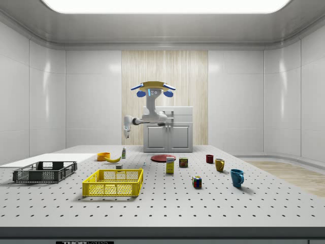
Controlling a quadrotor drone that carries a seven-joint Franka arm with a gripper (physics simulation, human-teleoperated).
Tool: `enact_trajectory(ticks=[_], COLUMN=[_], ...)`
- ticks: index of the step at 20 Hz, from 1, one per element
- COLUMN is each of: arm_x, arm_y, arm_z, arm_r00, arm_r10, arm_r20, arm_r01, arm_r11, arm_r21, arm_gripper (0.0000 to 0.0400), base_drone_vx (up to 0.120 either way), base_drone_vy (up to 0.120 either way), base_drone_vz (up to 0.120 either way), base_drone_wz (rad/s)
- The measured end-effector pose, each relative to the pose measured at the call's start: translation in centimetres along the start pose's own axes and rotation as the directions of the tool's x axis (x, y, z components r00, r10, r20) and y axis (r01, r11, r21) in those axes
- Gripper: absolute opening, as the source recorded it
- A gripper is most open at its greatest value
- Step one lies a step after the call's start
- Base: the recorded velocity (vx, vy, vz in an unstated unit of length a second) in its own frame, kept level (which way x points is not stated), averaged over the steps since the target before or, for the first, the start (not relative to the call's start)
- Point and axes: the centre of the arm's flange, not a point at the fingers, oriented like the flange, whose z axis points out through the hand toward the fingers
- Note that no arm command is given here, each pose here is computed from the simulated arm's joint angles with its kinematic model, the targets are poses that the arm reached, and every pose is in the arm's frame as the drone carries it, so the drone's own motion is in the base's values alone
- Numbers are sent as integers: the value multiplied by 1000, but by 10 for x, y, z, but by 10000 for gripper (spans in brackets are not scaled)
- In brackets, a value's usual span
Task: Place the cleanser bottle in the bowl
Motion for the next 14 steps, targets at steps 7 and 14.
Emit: enact_trajectory(ticks=[7, 14], arm_x=[17, 21], arm_y=[-9, -12], arm_z=[13, 39], arm_r00=[1000, 1000], arm_r10=[0, 0], arm_r20=[0, 0], arm_r01=[0, 0], arm_r11=[1000, 1000], arm_r21=[0, 0], arm_gripper=[400, 400], base_drone_vx=[0, 0], base_drone_vy=[0, 0], base_drone_vz=[0, 0], base_drone_wz=[0, 0])
